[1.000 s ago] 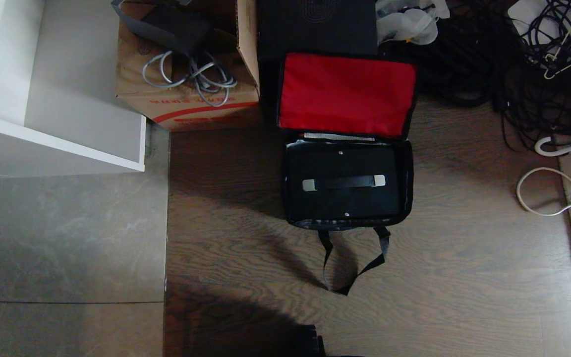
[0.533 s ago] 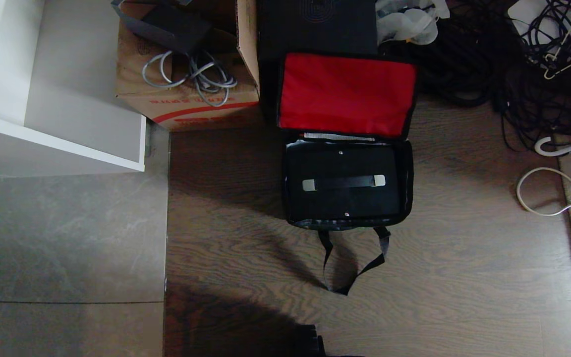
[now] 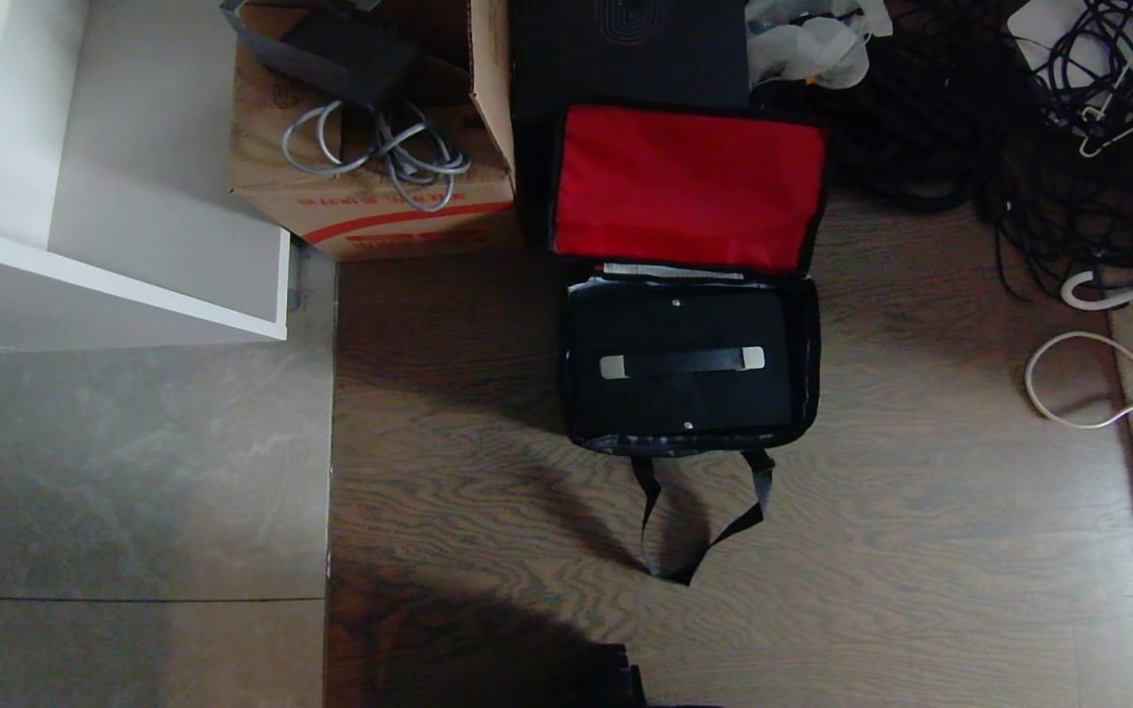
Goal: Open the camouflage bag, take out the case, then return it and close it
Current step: Grip the handle
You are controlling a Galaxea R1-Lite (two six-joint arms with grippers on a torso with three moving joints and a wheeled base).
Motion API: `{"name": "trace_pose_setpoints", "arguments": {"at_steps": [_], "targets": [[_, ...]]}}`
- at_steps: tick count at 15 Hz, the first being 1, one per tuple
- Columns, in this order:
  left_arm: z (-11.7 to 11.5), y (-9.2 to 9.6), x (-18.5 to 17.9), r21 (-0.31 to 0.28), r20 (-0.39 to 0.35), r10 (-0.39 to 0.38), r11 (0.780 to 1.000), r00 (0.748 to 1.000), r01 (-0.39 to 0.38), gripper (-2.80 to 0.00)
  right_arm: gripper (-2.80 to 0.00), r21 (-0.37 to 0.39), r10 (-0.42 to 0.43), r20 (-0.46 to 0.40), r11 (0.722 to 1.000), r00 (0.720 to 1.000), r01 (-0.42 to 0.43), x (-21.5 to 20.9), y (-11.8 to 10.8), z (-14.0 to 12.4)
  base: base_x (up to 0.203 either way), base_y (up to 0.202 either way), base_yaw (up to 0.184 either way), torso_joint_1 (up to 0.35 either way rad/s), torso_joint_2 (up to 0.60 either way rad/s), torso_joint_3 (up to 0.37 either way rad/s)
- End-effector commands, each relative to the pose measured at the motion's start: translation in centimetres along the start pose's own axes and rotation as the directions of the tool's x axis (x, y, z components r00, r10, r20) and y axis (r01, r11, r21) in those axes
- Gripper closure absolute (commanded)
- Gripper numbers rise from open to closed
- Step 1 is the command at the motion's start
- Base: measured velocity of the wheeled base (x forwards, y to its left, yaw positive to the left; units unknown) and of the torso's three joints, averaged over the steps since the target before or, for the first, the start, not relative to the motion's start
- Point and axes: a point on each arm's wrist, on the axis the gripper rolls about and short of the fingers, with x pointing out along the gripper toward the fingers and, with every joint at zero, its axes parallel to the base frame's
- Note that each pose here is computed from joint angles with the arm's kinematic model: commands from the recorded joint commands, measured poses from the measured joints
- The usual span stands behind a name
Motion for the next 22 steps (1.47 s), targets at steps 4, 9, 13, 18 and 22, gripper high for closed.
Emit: {"name": "trace_pose_setpoints", "arguments": {"at_steps": [4, 9, 13, 18, 22], "targets": [[-0.26, 0.01, 0.06, -0.007, -0.010, 0.001, 1.000, 1.000, -0.001, 0.00, 0.00, 0.000, 0.001, -0.002, 1.000, 1.000, -0.001, 0.01, 0.00, 0.00, 0.000, 0.000, 0.000, 0.002, 0.00, 0.135], [-0.26, 0.01, 0.06, -0.007, -0.010, 0.001, 1.000, 1.000, -0.001, 0.00, 0.00, 0.000, 0.000, -0.002, 1.000, 1.000, 0.000, 0.01, 0.00, 0.00, 0.000, 0.000, 0.000, 0.002, 0.00, 0.197], [-0.26, 0.01, 0.06, -0.007, -0.010, 0.001, 1.000, 1.000, -0.001, 0.00, 0.00, 0.000, 0.000, -0.002, 1.000, 1.000, 0.000, 0.01, 0.00, 0.00, 0.000, 0.000, 0.000, 0.002, 0.00, 0.200], [-0.26, 0.01, 0.06, -0.006, -0.010, 0.001, 1.000, 1.000, -0.001, 0.00, 0.00, 0.000, 0.000, -0.002, 1.000, 1.000, 0.000, 0.01, 0.00, 0.00, 0.000, 0.000, 0.000, 0.003, 0.00, 0.067], [-0.26, 0.01, 0.06, -0.006, -0.010, 0.001, 1.000, 1.000, -0.001, 0.00, 0.00, -0.040, 0.005, -0.005, 0.999, 1.000, -0.005, 0.03, 0.00, -0.05, 0.000, 0.000, 0.000, 0.000, 0.00, 0.000]]}}
